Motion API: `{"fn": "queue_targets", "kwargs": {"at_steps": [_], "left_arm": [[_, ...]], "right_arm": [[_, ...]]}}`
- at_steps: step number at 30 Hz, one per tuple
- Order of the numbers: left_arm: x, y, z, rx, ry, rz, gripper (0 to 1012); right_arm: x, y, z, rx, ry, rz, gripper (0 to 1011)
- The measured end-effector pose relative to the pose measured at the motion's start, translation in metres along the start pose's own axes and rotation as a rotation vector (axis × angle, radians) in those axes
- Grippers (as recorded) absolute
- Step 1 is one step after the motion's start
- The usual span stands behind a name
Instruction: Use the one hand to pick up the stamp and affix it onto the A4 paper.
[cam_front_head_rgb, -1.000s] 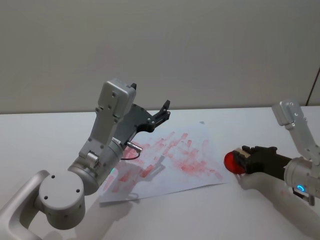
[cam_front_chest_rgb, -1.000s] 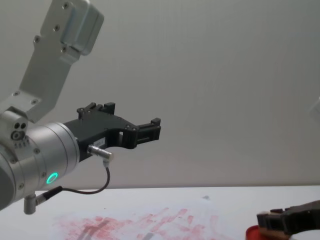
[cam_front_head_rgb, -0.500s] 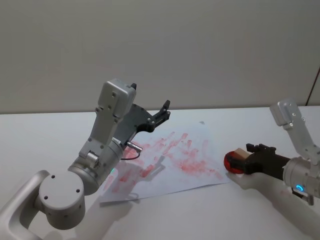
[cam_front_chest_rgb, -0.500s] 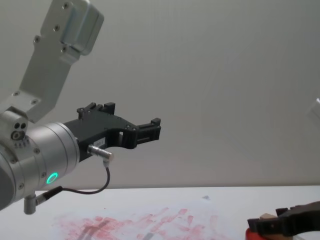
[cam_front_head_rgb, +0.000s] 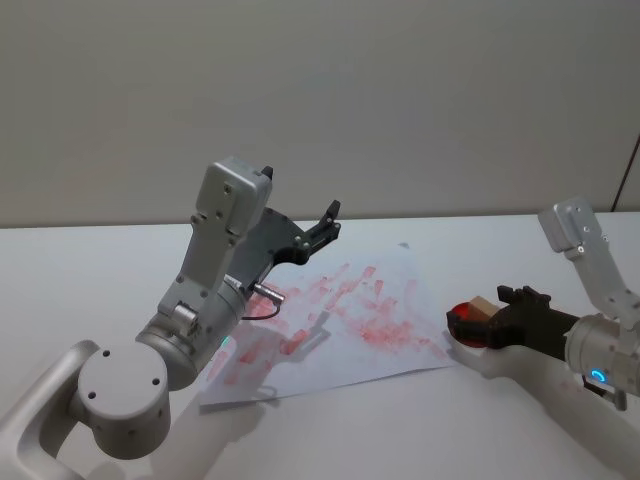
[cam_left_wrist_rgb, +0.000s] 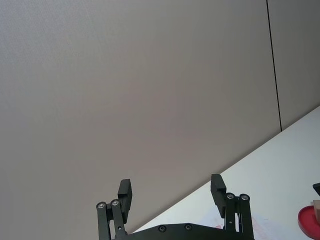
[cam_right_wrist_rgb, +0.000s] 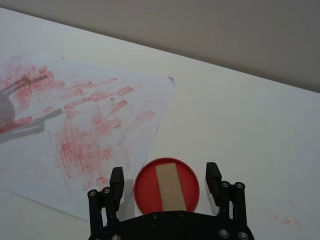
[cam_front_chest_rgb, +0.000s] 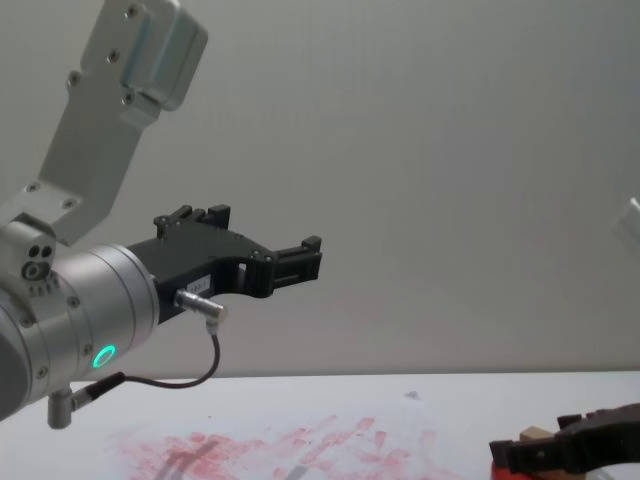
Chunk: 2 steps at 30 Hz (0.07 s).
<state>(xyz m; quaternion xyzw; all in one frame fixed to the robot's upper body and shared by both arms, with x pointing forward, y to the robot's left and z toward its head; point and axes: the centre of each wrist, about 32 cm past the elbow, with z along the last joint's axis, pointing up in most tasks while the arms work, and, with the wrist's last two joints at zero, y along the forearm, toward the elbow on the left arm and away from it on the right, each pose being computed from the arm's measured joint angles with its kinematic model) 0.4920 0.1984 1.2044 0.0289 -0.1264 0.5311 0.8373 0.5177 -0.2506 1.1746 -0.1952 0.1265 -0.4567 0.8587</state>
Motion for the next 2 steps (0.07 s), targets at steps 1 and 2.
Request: {"fn": "queue_targets", "kwargs": {"at_steps": [1, 2], "left_arm": [[0.0000, 0.0000, 0.0000, 0.000, 0.000, 0.000, 1001], [0.0000, 0.0000, 0.0000, 0.000, 0.000, 0.000, 1001]], "right_arm": [[0.0000, 0.0000, 0.0000, 0.000, 0.000, 0.000, 1001], [0.0000, 0.0000, 0.0000, 0.000, 0.000, 0.000, 1001]]}}
